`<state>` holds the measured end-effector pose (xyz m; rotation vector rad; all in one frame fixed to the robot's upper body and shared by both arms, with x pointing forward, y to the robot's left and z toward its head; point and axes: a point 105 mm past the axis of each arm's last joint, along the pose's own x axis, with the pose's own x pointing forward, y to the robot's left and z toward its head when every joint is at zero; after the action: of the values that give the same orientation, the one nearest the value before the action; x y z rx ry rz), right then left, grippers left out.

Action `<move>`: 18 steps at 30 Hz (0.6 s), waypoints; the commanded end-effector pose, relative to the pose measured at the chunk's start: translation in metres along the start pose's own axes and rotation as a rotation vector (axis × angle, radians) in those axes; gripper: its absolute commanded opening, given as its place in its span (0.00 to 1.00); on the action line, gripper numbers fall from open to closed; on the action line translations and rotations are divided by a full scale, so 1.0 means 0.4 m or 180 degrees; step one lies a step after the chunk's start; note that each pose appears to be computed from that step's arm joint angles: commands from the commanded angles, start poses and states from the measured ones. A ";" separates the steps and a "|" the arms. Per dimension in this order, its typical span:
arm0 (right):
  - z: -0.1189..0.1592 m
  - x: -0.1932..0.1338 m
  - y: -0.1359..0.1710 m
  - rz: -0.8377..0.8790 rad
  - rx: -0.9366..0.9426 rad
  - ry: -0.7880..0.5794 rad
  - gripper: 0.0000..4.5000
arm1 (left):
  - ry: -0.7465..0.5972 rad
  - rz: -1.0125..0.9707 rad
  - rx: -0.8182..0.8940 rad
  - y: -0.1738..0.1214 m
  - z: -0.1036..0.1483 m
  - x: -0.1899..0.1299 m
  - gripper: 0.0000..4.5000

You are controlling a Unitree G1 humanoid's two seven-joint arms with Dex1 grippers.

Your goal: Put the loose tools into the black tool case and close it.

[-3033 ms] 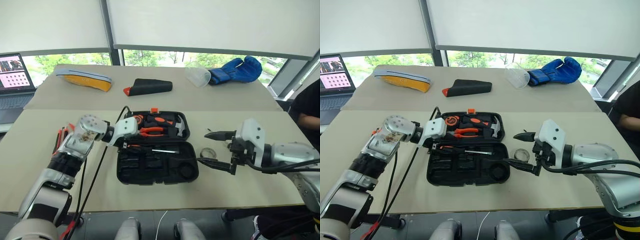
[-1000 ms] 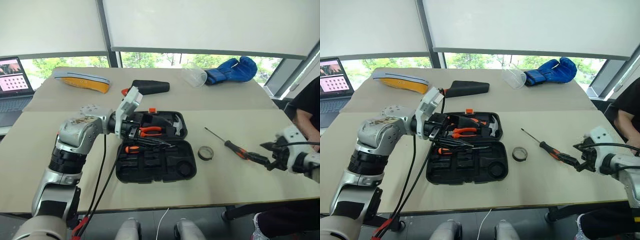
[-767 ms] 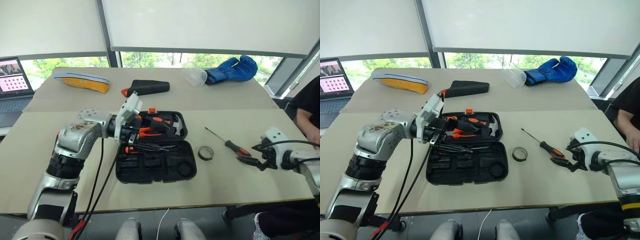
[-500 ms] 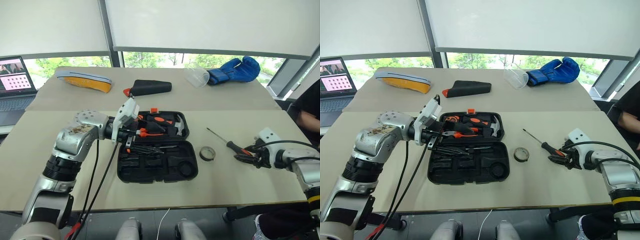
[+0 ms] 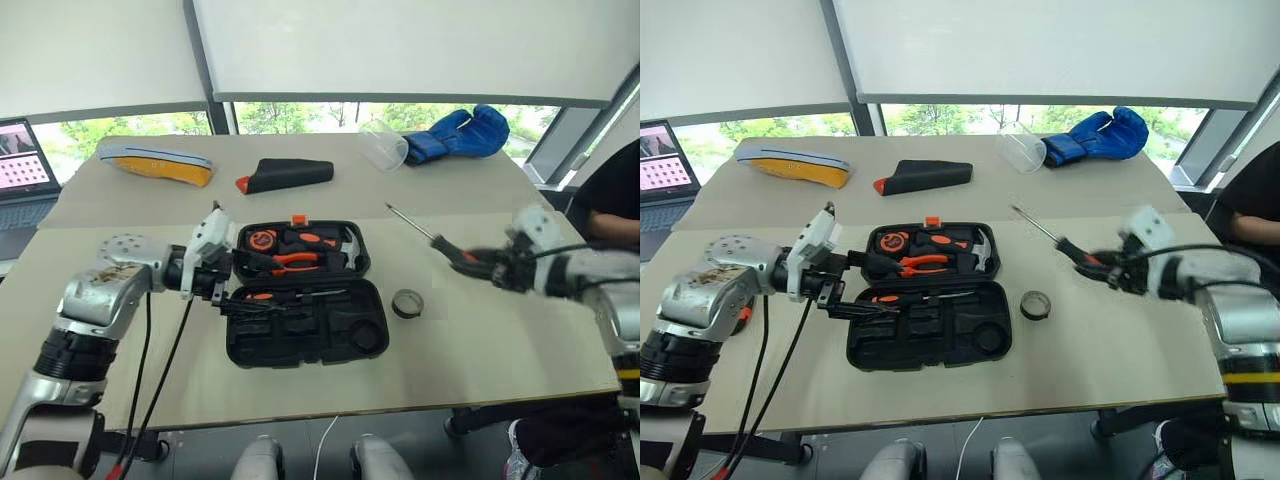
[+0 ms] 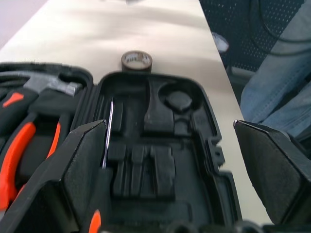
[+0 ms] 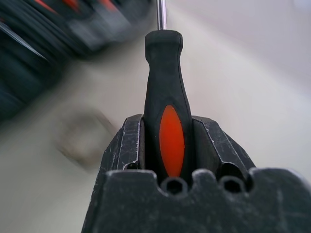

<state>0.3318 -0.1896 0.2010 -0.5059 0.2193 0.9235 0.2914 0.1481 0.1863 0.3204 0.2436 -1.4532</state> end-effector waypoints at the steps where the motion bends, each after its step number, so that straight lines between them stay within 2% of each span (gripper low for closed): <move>1: 0.032 0.088 0.099 0.0560 -0.0413 0.0097 0.23 | 0.0087 -0.0078 0.0075 -0.021 0.011 -0.029 1.00; 5: 0.050 0.151 0.157 0.0837 -0.0826 0.0230 0.23 | 0.0146 -0.0175 0.0017 -0.043 0.015 -0.047 1.00; 9: 0.051 0.194 0.183 0.0937 -0.0906 0.0301 0.23 | 0.0158 -0.0097 0.0069 -0.041 0.023 -0.059 1.00; 18: 0.034 0.221 0.218 0.1120 -0.1188 0.0346 0.23 | 0.0132 0.0115 0.0141 -0.024 0.033 -0.066 1.00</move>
<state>0.3142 -0.0823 0.1419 -0.8498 0.3015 1.2840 0.2766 0.1682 0.1937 0.3582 0.2981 -1.4320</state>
